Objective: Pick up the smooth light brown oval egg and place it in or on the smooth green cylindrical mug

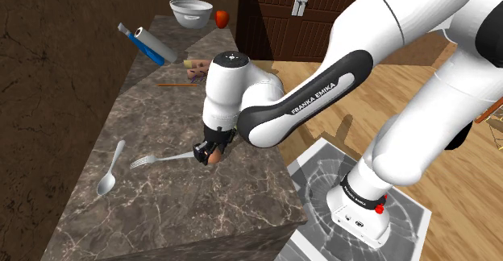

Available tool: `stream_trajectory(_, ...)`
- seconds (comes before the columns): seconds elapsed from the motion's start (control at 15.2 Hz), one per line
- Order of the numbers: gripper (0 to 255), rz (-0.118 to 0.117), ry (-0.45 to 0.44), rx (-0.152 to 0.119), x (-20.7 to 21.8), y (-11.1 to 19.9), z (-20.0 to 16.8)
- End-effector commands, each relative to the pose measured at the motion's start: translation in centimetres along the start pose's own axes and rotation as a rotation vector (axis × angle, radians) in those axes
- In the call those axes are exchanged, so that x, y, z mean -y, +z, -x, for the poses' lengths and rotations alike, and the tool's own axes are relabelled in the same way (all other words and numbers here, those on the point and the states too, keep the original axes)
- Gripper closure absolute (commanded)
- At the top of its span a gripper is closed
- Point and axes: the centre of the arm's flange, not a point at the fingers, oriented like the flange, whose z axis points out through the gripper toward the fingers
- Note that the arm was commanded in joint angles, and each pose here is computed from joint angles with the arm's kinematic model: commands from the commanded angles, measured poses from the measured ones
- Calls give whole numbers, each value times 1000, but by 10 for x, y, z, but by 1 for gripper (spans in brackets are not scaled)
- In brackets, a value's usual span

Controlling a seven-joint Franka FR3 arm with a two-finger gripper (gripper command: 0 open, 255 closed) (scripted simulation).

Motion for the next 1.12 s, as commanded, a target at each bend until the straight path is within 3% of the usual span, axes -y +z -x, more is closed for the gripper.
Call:
stream_trajectory(0.0, 255, 0, 0, 0, 0, 0, 0)
stream_trajectory(0.33, 255, 0, 0, 0, 0, 0, 0)
stream_trajectory(1.06, 255, 0, 0, 0, 1, -58, -7)
